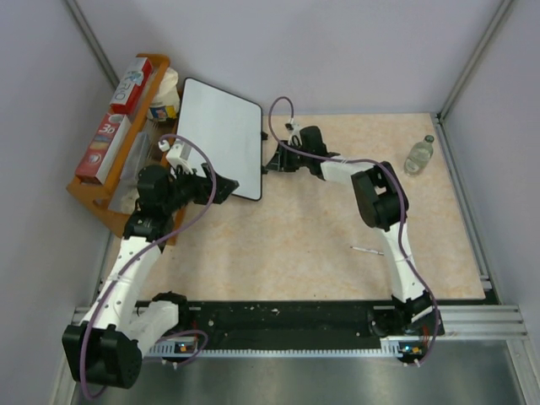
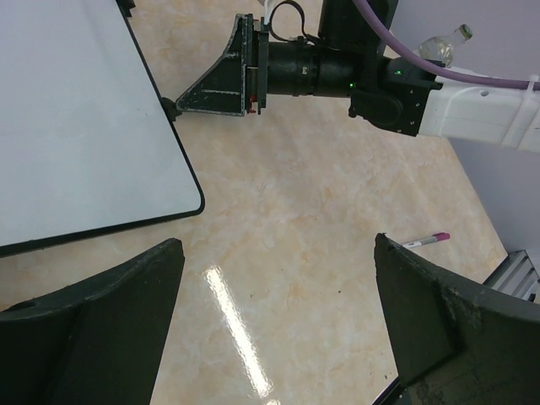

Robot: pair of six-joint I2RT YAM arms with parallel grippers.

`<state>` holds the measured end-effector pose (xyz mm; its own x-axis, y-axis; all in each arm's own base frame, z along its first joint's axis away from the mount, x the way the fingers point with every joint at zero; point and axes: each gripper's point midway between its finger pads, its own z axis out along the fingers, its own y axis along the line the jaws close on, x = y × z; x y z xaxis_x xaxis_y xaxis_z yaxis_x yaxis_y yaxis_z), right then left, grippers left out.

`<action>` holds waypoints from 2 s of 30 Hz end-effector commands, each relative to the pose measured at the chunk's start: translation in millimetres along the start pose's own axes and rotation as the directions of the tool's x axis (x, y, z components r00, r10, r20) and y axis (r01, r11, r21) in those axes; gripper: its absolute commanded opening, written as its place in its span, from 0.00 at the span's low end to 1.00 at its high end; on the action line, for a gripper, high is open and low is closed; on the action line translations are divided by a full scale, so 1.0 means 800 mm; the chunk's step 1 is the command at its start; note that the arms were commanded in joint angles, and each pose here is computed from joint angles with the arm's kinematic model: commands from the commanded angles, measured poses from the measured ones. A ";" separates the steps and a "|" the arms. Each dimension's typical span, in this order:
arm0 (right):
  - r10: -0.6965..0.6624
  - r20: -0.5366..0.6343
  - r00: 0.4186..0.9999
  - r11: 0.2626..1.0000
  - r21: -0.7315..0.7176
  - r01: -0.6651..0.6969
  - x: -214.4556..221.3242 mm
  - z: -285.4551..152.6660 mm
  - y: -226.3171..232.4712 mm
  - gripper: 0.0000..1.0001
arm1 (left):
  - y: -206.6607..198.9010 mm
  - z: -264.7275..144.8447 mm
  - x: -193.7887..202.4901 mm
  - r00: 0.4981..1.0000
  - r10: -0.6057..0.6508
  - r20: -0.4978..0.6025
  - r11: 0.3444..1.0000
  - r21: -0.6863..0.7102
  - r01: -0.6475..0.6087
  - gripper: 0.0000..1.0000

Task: Write a sentence on the whiteboard
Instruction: Adjust the Whiteboard stand at the corner of the board.

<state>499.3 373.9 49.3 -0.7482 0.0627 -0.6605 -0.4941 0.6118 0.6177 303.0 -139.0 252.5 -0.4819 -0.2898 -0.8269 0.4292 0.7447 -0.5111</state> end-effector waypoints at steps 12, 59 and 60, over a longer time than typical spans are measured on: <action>0.047 0.063 0.997 0.991 -0.130 -0.038 -0.050 -0.009 0.046 0.50 | -0.017 -0.007 -0.013 0.999 0.021 0.037 0.999 0.043 -0.023 0.97; 0.291 -0.013 0.957 0.938 -0.195 -0.287 0.028 -0.013 0.089 0.36 | -0.021 -0.031 0.017 1.000 0.011 0.013 0.999 0.045 -0.011 0.97; 0.290 0.003 0.957 0.941 -0.183 -0.285 0.025 -0.019 0.084 0.40 | -0.021 -0.031 0.018 1.000 0.012 0.012 0.999 0.046 -0.012 0.97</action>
<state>431.7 418.6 41.1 -0.9215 0.1703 -0.3491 -0.2660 0.3781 0.8867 274.7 -140.0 249.7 -0.4873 -0.2961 -0.8215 0.4458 0.7246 -0.5256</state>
